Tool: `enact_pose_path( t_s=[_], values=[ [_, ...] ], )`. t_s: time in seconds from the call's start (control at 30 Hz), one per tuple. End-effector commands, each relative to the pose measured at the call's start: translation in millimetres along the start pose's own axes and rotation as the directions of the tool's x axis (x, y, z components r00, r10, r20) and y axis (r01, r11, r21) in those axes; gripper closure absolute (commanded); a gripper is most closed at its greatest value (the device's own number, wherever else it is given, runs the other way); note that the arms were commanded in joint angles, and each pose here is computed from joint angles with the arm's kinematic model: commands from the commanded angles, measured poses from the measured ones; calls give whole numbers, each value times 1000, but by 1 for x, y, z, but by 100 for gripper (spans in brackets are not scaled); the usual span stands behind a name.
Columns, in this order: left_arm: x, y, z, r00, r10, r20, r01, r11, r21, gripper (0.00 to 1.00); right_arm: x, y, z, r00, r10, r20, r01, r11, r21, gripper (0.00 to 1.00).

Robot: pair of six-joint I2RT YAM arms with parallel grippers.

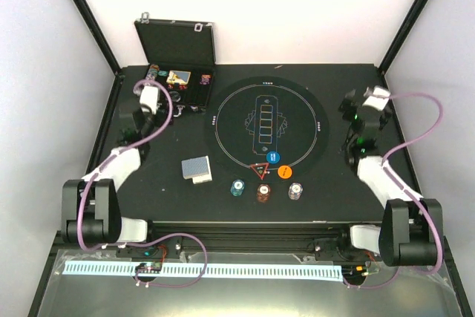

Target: Distribute texas hold em gaming equipment

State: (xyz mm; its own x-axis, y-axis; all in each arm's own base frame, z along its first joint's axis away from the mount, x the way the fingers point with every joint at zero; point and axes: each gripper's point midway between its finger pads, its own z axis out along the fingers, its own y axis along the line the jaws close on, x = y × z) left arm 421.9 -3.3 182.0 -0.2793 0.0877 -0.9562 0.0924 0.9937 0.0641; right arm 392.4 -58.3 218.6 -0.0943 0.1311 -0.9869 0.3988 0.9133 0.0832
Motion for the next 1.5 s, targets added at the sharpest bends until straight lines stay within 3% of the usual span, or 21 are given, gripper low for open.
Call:
enact_pose_path(
  t_s=[0.0,0.13,0.2,0.27,0.4,0.5,0.6,0.8,0.93,1.1,1.2,1.47],
  values=[
    [-11,-4,-11,984,29,-176,-11,995,104,1,-12,-13,4,983,49,-177,-26,991,130,0],
    [-22,3,-30,974,-23,-223,65,981,182,1,-32,5,0,938,254,-234,-248,967,56,0],
    [-35,2,-47,977,-21,-213,69,972,223,1,-40,35,-5,918,269,-290,-315,941,-124,0],
    [-36,-1,-58,974,20,-227,38,968,249,1,-42,70,-16,919,196,-343,-296,917,-268,0],
    [-26,-6,-78,958,78,-278,2,961,277,1,-23,137,-52,909,-86,-407,-76,927,-367,0],
    [-16,-10,-87,945,110,-307,-14,953,301,1,13,174,-92,856,-259,-447,40,896,-443,2],
    [-10,-13,-93,935,121,-334,-10,949,314,1,56,194,-134,777,-369,-509,74,858,-508,7],
    [-11,-12,-96,935,111,-338,-2,952,306,1,137,202,-198,563,-535,-630,90,797,-597,21],
    [-16,-13,-97,937,98,-334,10,951,308,1,167,201,-217,479,-577,-661,77,779,-623,24],
    [-18,-13,-97,939,78,-336,27,954,298,1,192,201,-224,400,-608,-686,68,766,-640,29],
    [-20,-11,-96,940,72,-335,29,957,287,1,206,202,-224,363,-621,-694,79,763,-641,37],
    [-23,-10,-99,941,71,-330,26,960,279,1,225,212,-221,321,-641,-697,83,753,-653,42]
  ],
)
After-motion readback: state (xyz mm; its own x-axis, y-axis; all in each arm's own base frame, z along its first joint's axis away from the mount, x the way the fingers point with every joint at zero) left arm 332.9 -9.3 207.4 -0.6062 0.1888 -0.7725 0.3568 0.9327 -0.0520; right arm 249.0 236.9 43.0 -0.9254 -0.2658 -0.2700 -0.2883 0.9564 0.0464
